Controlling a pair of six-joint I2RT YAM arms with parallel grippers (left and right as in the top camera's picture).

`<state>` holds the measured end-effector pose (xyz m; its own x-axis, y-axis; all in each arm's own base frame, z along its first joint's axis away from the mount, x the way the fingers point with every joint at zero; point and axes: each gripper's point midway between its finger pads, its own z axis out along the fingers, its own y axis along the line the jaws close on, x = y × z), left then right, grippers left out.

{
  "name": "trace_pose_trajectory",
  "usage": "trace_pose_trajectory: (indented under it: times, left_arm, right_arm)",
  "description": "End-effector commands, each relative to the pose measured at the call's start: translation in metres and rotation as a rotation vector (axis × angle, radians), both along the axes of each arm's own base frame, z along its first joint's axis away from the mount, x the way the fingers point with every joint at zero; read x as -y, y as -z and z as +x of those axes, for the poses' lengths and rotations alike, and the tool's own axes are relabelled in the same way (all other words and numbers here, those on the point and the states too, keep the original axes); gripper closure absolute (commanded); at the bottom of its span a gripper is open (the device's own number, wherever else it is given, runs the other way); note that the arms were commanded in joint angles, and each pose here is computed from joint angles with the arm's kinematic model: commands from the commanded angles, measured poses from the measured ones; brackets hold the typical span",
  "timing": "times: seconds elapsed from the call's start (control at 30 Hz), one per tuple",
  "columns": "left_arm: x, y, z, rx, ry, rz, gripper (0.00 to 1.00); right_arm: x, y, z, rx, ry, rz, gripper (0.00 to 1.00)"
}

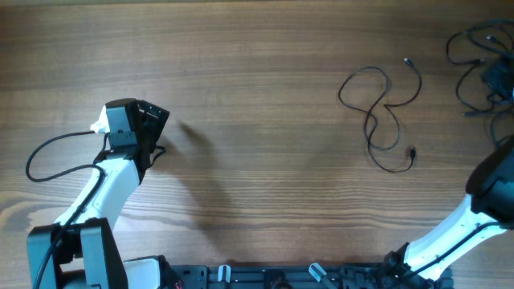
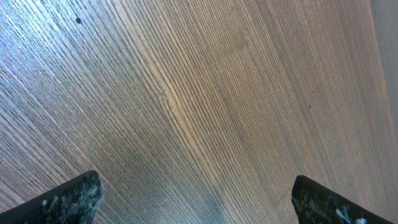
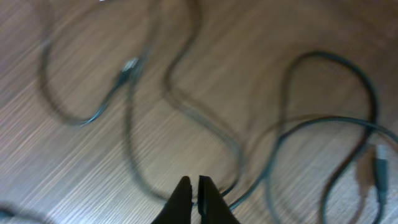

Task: Untangle cables

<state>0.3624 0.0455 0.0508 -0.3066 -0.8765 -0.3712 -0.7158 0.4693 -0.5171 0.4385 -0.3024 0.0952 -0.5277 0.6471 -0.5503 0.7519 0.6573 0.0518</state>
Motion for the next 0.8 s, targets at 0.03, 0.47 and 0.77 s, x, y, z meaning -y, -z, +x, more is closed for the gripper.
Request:
trace_pose_trajectory:
  times: [0.03,0.47,0.77]
  left_arm:
    - [-0.004,-0.003,0.0,0.007,-0.008,0.015,0.0]
    - [-0.004,-0.003,0.0,0.007,-0.008,0.015,0.0]
    - [-0.004,-0.003,0.0,0.007,-0.008,0.015,0.0]
  right_arm:
    - [0.025,0.045,-0.01,-0.014,0.111,0.036,0.94]
    - [0.051,0.098,-0.017,-0.041,0.167,0.032,0.93]
    - [0.071,0.115,-0.075,-0.182,0.271,0.066,0.96]
